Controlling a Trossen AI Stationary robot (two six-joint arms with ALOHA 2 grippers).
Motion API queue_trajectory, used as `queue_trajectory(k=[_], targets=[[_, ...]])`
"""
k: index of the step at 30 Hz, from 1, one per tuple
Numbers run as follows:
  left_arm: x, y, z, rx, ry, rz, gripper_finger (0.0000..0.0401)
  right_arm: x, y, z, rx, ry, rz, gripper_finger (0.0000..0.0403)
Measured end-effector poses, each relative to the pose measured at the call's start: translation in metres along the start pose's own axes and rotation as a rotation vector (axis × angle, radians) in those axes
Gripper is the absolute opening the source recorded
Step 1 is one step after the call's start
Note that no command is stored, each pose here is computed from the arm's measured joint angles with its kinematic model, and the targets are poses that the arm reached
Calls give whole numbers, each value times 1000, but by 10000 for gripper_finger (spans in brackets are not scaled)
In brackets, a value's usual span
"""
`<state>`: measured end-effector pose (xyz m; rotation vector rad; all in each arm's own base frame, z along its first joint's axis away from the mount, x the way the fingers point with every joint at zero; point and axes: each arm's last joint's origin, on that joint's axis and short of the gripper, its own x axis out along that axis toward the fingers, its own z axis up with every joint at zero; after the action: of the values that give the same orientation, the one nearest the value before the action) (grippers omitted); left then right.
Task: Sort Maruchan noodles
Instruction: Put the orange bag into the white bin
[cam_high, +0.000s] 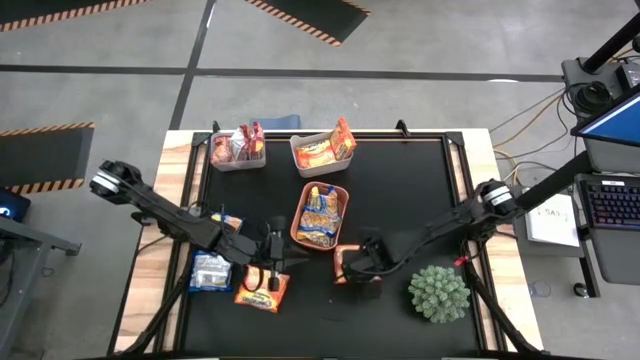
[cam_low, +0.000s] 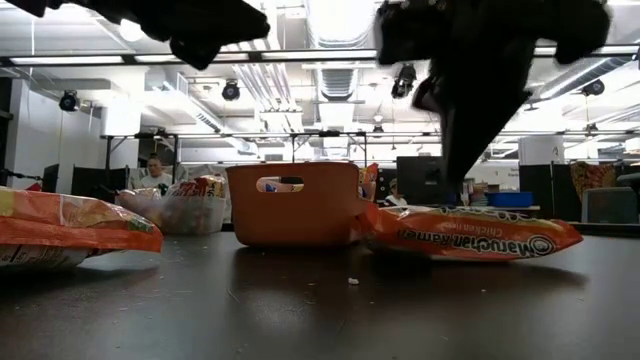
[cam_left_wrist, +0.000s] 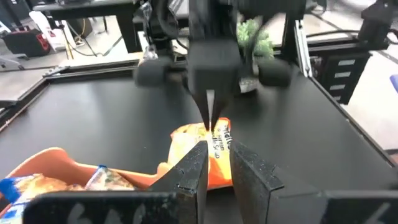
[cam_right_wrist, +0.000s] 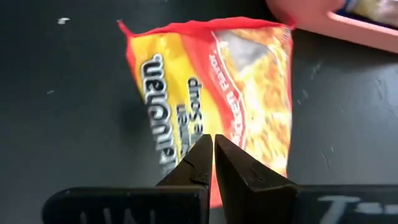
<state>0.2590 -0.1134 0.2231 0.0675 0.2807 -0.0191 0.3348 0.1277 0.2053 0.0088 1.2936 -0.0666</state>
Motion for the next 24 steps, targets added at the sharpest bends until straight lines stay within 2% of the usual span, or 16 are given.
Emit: queue_trajectory(k=[4, 10, 18, 24], targets=[[17, -8, 0, 17, 23, -20, 49, -22, -5, -11, 34, -23, 29, 9], [49, -23, 3, 113, 55, -24, 49, -42, -19, -35, 100, -97, 62, 9], [92, -37, -2, 163, 139, -12, 49, -31, -35, -73, 226, -321, 189, 9], [110, -42, -17, 136, 179, 0, 49, -17, -46, -98, 422, -331, 214, 9]])
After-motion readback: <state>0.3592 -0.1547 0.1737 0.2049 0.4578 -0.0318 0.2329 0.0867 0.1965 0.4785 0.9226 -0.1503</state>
